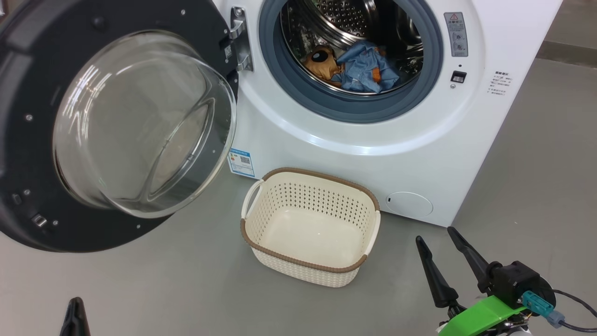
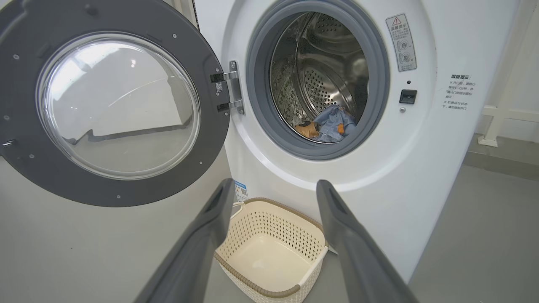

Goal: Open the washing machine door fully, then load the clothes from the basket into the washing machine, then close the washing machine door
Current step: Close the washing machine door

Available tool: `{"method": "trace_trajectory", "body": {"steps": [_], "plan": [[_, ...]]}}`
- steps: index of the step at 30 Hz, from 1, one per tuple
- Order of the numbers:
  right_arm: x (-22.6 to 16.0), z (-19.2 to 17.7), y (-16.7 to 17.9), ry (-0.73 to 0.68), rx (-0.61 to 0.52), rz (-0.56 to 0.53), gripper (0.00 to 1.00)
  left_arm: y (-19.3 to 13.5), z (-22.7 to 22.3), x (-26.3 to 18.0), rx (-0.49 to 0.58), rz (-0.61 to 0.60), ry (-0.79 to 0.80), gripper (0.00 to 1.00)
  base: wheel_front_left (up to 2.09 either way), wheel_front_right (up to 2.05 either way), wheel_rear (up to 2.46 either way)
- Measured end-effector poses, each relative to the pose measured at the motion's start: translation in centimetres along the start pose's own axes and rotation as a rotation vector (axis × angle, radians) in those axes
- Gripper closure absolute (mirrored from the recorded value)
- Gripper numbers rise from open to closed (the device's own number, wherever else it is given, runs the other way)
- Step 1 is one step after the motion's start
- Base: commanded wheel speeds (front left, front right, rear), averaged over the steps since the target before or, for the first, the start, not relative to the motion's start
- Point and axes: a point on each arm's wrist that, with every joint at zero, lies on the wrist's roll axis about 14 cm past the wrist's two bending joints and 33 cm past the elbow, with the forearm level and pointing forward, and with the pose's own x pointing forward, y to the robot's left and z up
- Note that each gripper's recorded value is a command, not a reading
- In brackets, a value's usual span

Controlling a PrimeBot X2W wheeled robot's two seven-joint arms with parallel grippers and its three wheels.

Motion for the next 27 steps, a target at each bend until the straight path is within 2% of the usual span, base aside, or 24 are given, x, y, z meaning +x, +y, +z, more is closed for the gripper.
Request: {"method": "trace_trajectory", "body": {"steps": [2,4,10,18,27], "plan": [[0.0,-0.1,0.0,0.001,0.001,-0.001,0.0,0.0,0.0,0.0,-0.05,0.003,0.001,1.0,0.0,0.0,0.0],[0.0,-0.1,0.0,0.002,0.002,-0.001,0.0,0.9,0.1,0.1,-0.15,0.042,-0.004,1.0,0.0,0.0,0.0],[0.0,-0.5,-0.2,0.011,0.007,-0.005,0.0,3.2,1.3,0.5,-0.264,0.099,-0.054,1.0,0.0,0.0,0.0],[0.1,-1.0,-0.4,0.02,0.014,-0.004,0.0,6.6,4.9,3.7,-0.363,0.152,-0.183,1.0,0.0,0.0,0.0],[0.0,-1.6,-1.1,0.037,0.011,-0.01,0.0,11.0,7.4,7.7,-0.599,0.238,-0.247,1.0,0.0,0.0,0.0]]}}
